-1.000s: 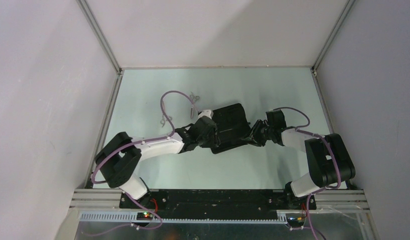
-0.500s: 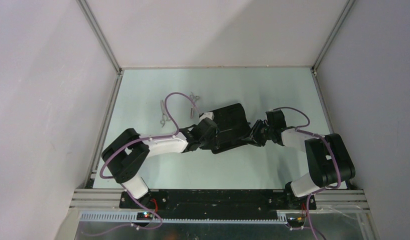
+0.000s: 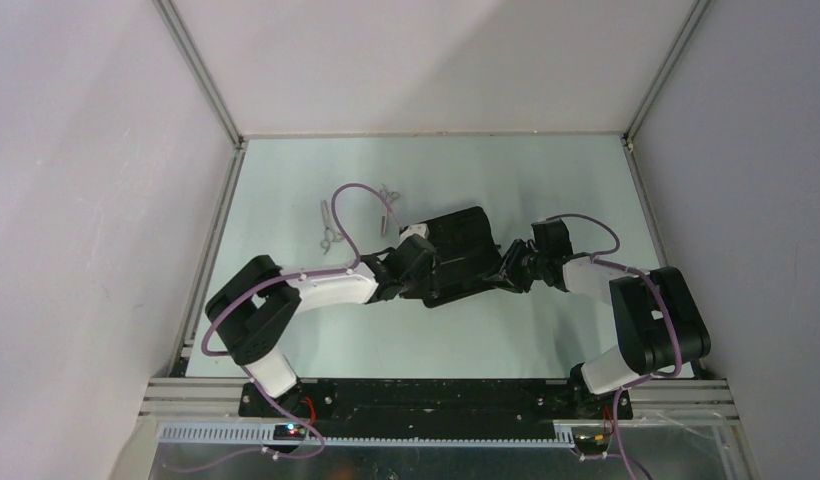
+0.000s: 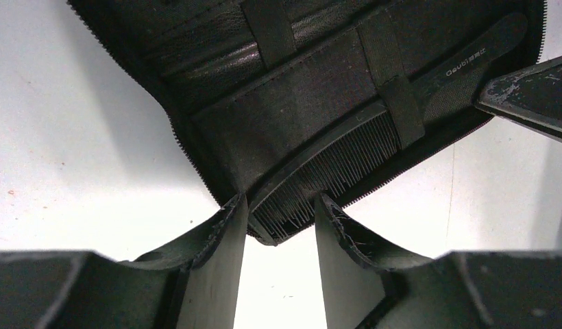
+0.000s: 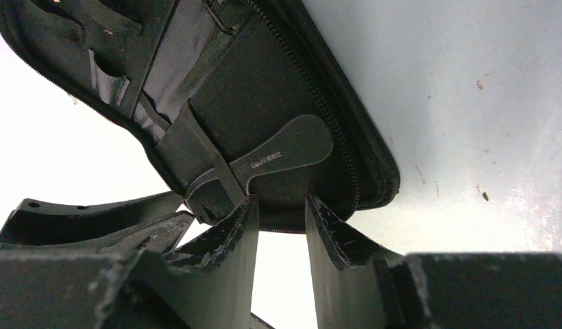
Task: Sort the hair-cutting tools
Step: Place the comb in the hairdressing tool bag.
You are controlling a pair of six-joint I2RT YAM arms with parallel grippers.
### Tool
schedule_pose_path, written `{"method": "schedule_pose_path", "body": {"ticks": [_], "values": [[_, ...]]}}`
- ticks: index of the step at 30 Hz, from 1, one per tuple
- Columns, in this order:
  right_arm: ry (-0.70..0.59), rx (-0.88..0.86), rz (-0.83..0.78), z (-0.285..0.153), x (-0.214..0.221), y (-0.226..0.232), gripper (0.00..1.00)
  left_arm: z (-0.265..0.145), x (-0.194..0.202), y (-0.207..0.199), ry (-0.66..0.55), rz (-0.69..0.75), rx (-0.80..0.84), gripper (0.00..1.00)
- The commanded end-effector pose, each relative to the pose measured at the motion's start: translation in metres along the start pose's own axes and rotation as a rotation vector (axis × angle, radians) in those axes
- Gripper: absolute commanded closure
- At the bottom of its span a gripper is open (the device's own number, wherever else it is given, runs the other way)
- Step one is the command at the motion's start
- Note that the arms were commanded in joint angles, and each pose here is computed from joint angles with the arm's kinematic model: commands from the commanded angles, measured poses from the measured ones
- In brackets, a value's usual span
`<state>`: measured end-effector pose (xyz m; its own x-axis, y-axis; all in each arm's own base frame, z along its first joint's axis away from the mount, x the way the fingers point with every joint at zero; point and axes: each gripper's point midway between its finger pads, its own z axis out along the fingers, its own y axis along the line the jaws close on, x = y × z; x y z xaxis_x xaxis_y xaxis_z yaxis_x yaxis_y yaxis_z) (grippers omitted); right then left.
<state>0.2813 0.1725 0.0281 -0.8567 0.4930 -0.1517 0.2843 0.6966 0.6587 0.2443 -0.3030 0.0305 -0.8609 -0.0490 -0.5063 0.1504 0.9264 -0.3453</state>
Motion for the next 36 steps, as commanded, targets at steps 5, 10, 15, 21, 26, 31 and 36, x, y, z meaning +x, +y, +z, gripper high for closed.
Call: {"method": "schedule_pose_path", "body": {"ticks": [5, 10, 15, 21, 26, 31, 36], "values": [[0.014, 0.073, -0.009, 0.004, 0.005, -0.017, 0.63, 0.006, 0.004, -0.018, 0.044, -0.014, 0.047, 0.54], [0.017, 0.071, -0.009, 0.004, 0.006, -0.016, 0.63, 0.011, 0.002, -0.031, 0.058, -0.023, 0.087, 0.54], [0.016, 0.066, -0.013, 0.003, 0.006, -0.014, 0.63, 0.012, -0.005, -0.032, 0.036, -0.020, 0.078, 0.54], [-0.025, 0.010, -0.052, -0.014, -0.001, 0.006, 0.61, -0.026, -0.041, -0.019, -0.159, -0.013, 0.045, 0.52], [-0.120, 0.029, -0.133, -0.050, -0.018, 0.023, 0.54, -0.091, -0.088, 0.003, -0.363, 0.021, -0.012, 0.47], [-0.279, 0.162, -0.145, -0.102, -0.045, 0.011, 0.39, -0.155, -0.115, 0.029, -0.493, -0.006, -0.051, 0.34], [-0.467, 0.371, -0.067, -0.167, -0.076, -0.030, 0.19, -0.204, -0.123, 0.072, -0.562, -0.049, -0.112, 0.11]]}}
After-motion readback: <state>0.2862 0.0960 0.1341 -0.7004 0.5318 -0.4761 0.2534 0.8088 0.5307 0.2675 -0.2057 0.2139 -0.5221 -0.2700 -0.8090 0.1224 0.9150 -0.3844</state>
